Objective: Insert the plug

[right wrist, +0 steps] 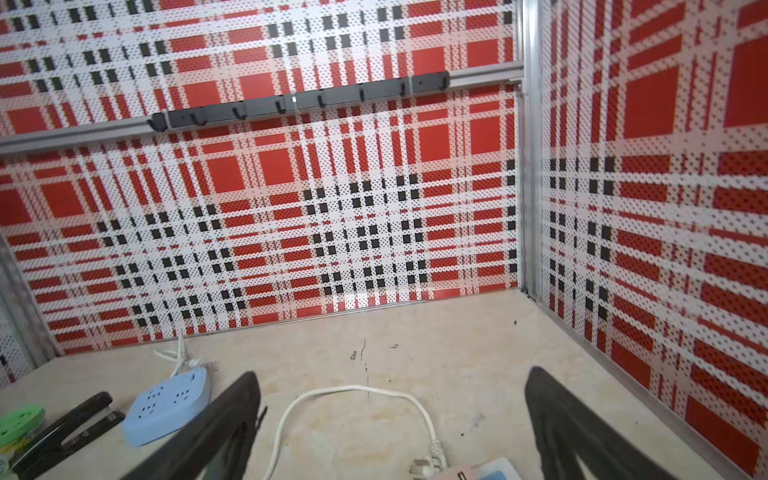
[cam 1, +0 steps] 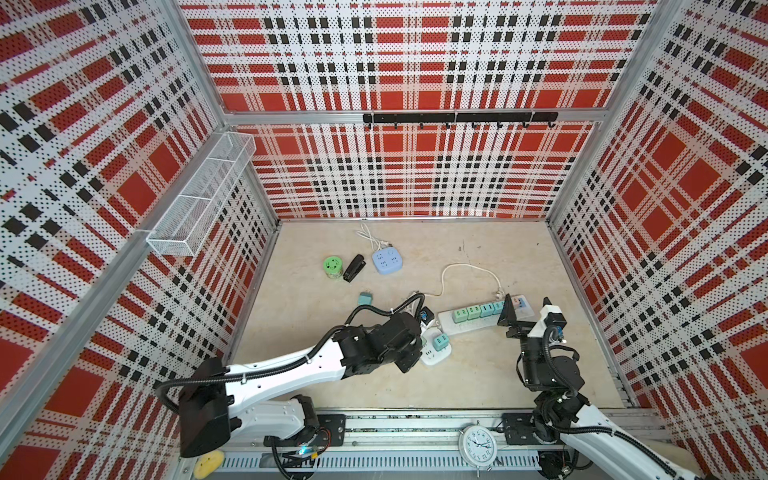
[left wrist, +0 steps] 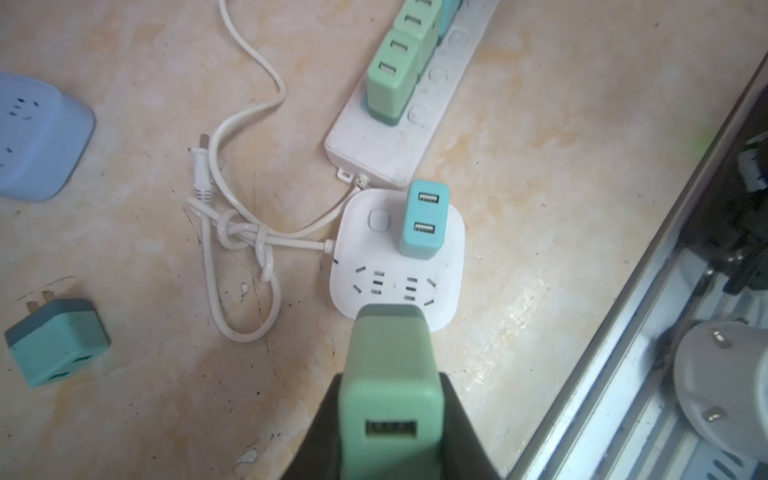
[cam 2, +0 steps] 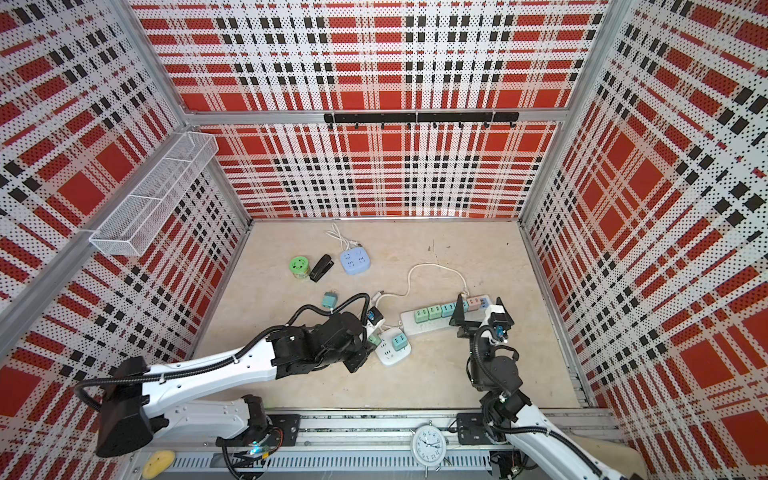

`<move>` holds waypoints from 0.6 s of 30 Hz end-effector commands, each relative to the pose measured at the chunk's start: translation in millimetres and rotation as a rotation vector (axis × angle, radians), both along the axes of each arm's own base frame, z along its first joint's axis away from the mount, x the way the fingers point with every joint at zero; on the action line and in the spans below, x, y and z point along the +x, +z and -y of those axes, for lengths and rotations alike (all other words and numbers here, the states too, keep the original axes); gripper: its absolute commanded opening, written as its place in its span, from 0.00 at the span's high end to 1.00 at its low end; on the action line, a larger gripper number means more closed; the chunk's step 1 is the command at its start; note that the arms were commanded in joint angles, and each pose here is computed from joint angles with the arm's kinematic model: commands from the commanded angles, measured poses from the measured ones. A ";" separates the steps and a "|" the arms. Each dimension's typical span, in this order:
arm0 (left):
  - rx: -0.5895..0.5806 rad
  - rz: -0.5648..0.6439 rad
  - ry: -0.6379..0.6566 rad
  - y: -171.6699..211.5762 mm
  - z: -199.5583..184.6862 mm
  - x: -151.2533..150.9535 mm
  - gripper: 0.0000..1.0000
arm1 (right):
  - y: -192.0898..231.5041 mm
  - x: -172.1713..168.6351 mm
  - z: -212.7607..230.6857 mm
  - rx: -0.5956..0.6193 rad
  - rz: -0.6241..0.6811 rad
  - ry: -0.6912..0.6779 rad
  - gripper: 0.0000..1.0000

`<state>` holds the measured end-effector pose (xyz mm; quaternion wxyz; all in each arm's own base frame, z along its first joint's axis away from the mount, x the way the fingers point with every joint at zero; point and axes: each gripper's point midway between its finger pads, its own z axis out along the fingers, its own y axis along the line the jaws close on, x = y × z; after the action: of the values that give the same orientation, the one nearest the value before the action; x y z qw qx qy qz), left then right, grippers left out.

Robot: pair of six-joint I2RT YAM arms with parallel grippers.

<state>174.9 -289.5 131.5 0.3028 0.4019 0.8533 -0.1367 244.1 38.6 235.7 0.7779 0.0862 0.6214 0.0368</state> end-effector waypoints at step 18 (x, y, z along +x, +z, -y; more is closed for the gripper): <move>-0.027 0.019 -0.054 -36.9 38.6 5.9 1.00 | -60.5 28.4 -24.7 -0.043 -0.259 0.103 0.00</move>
<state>181.7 -314.4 95.9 0.3029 0.4172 0.8466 -0.1322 266.3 55.7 148.4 0.6657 0.0345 0.7451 0.0233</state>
